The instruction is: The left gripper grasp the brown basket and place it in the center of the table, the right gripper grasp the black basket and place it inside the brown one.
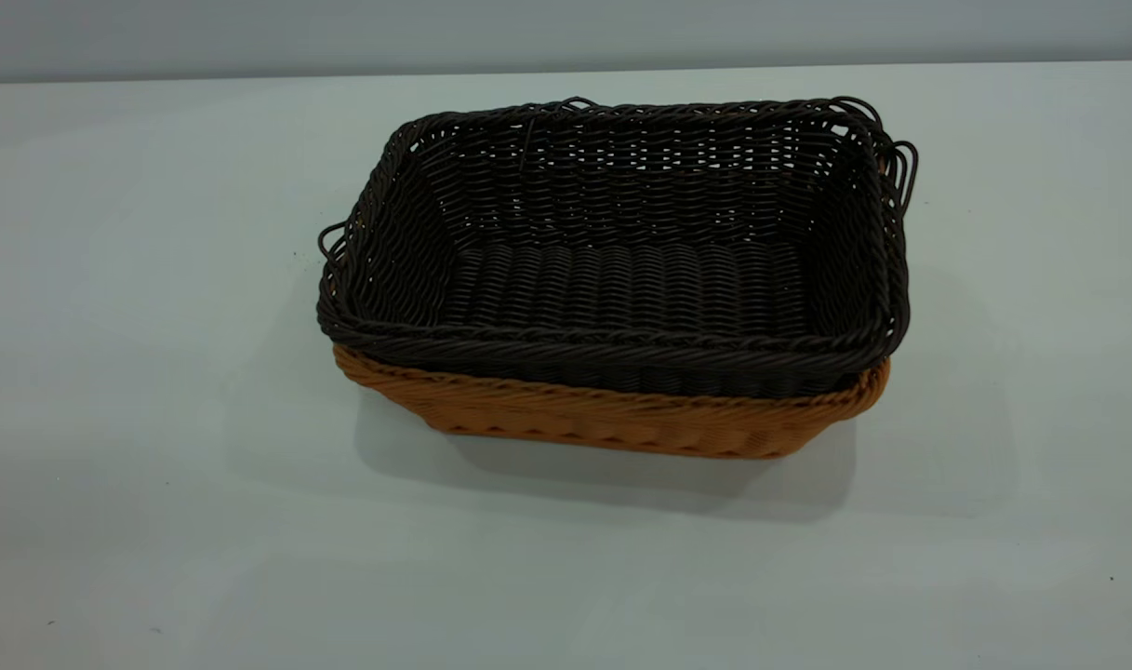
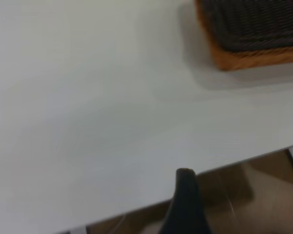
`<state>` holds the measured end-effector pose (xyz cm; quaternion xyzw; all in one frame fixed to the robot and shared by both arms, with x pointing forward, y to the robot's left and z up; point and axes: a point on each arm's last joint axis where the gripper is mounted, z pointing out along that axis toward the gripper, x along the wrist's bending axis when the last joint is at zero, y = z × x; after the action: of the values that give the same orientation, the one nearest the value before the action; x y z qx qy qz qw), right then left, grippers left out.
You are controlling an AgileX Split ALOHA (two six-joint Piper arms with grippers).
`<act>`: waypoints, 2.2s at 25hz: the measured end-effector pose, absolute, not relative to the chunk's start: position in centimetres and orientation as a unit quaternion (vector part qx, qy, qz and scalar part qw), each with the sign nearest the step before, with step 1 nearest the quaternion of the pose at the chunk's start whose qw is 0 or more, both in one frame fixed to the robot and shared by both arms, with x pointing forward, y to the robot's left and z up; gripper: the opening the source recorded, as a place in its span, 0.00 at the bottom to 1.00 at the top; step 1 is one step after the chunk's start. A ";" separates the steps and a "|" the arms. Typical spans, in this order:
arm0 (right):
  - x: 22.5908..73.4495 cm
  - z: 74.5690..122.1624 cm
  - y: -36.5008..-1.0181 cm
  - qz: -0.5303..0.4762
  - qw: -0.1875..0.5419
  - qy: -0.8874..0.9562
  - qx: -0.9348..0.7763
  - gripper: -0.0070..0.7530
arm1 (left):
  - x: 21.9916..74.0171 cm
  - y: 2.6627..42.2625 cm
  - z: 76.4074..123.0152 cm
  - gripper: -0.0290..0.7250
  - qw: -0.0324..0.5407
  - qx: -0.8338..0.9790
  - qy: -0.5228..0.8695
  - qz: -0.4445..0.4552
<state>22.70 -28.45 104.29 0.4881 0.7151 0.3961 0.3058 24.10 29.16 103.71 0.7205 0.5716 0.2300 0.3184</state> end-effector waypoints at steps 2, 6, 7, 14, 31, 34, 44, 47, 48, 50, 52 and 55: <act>22.7 104.3 -28.5 0.396 0.305 0.715 0.488 0.75 | 24.1 29.5 103.6 0.74 0.310 0.708 0.590 0.234; 22.7 104.3 -28.5 0.396 0.305 0.715 0.488 0.75 | 24.2 29.6 103.6 0.74 0.307 0.697 0.603 0.236; 22.7 104.3 -28.5 0.396 0.305 0.715 0.488 0.75 | 24.2 29.6 103.6 0.74 0.308 0.696 0.604 0.235; 22.7 104.2 -28.4 0.395 0.305 0.716 0.489 0.75 | 24.2 29.6 103.6 0.74 0.307 0.696 0.604 0.236; 22.8 104.2 -28.4 0.395 0.305 0.716 0.489 0.75 | 22.4 30.2 103.5 0.74 0.309 0.648 0.618 0.320; 22.8 104.2 -28.4 0.395 0.305 0.716 0.489 0.75 | 22.4 30.2 103.5 0.74 0.309 0.648 0.618 0.320; 22.8 104.2 -28.4 0.395 0.305 0.716 0.489 0.75 | 22.4 30.2 103.5 0.74 0.309 0.648 0.618 0.320; 22.8 104.2 -28.4 0.392 0.309 0.711 0.496 0.75 | 22.4 30.2 103.5 0.74 0.309 0.648 0.618 0.320; 22.8 104.2 -28.4 0.390 0.311 0.708 0.500 0.75 | 22.4 30.2 103.5 0.74 0.309 0.648 0.618 0.320; 22.9 104.2 -28.4 0.382 0.320 0.698 0.514 0.75 | 22.4 30.2 103.5 0.74 0.309 0.648 0.618 0.320; 22.9 104.1 -28.5 0.373 0.329 0.686 0.531 0.75 | 22.4 30.2 103.5 0.74 0.309 0.648 0.618 0.321; 23.0 104.1 -29.0 0.357 0.343 0.654 0.572 0.75 | 22.4 30.3 103.5 0.74 0.307 0.648 0.618 0.323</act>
<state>23.05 -29.00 104.08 0.5718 0.6541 0.3572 0.3428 22.39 30.25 103.48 0.6477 0.6182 0.3228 0.3066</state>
